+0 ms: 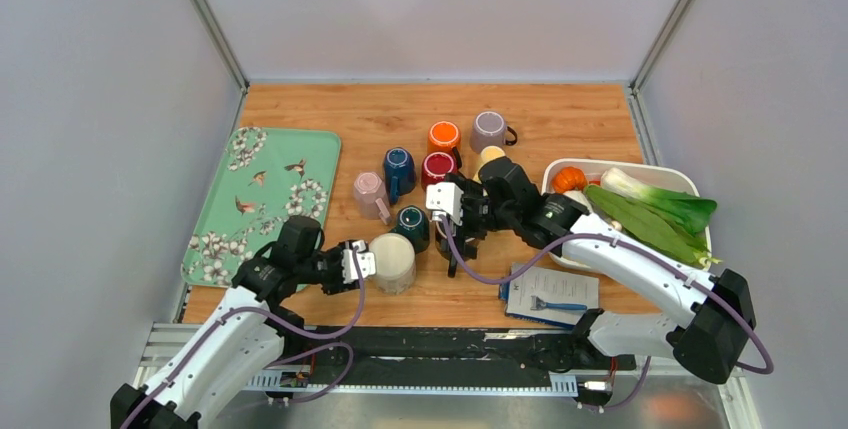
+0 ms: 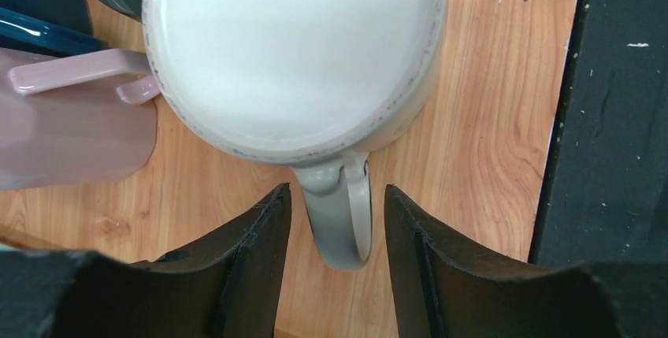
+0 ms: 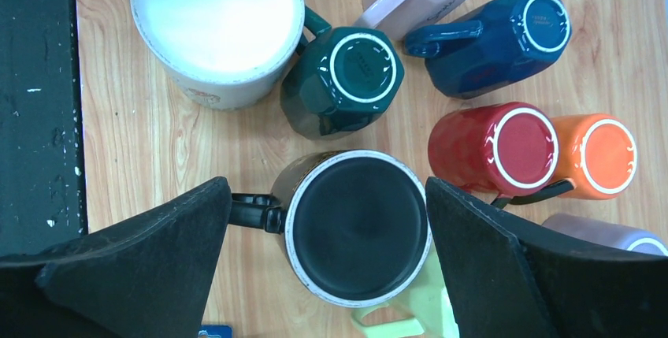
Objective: Turn the mug right side up
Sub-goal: Pick up the cup at the center of the board.
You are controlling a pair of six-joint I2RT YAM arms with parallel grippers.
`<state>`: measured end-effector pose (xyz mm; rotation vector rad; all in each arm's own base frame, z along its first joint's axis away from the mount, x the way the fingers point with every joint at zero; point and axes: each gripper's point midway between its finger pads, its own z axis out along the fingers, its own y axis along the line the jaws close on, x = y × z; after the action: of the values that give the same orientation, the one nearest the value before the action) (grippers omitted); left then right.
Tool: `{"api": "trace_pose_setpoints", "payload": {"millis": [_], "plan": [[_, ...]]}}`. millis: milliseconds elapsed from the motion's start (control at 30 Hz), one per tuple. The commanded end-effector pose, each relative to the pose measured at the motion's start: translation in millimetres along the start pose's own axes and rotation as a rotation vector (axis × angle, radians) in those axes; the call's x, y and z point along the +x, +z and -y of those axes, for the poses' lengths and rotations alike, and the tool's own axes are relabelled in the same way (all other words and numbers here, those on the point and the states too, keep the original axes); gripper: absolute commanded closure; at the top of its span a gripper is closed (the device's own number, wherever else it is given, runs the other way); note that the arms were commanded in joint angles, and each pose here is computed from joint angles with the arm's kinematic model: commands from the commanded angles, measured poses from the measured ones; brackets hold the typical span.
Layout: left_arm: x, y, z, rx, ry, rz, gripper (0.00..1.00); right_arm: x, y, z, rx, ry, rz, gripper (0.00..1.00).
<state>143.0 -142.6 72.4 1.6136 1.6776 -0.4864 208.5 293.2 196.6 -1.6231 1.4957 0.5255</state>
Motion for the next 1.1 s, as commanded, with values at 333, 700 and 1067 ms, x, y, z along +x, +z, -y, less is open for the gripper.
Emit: {"api": "trace_pose_setpoints", "payload": {"millis": [333, 700, 1067], "plan": [[-5.8, 10.6, -3.5, 0.019, 0.068, 0.022, 0.56, -0.8, -3.5, 0.0, 0.048, 0.022, 0.035, 0.00], [-5.6, 5.1, 1.8, 0.036, 0.051, 0.006, 0.74, 8.8, -3.6, -1.3, 0.065, 0.027, 0.022, 0.00], [-3.6, -8.5, -3.7, -0.014, 0.004, -0.051, 1.00, 13.4, -3.5, -1.2, 0.068, 0.031, 0.010, 0.00]]}}
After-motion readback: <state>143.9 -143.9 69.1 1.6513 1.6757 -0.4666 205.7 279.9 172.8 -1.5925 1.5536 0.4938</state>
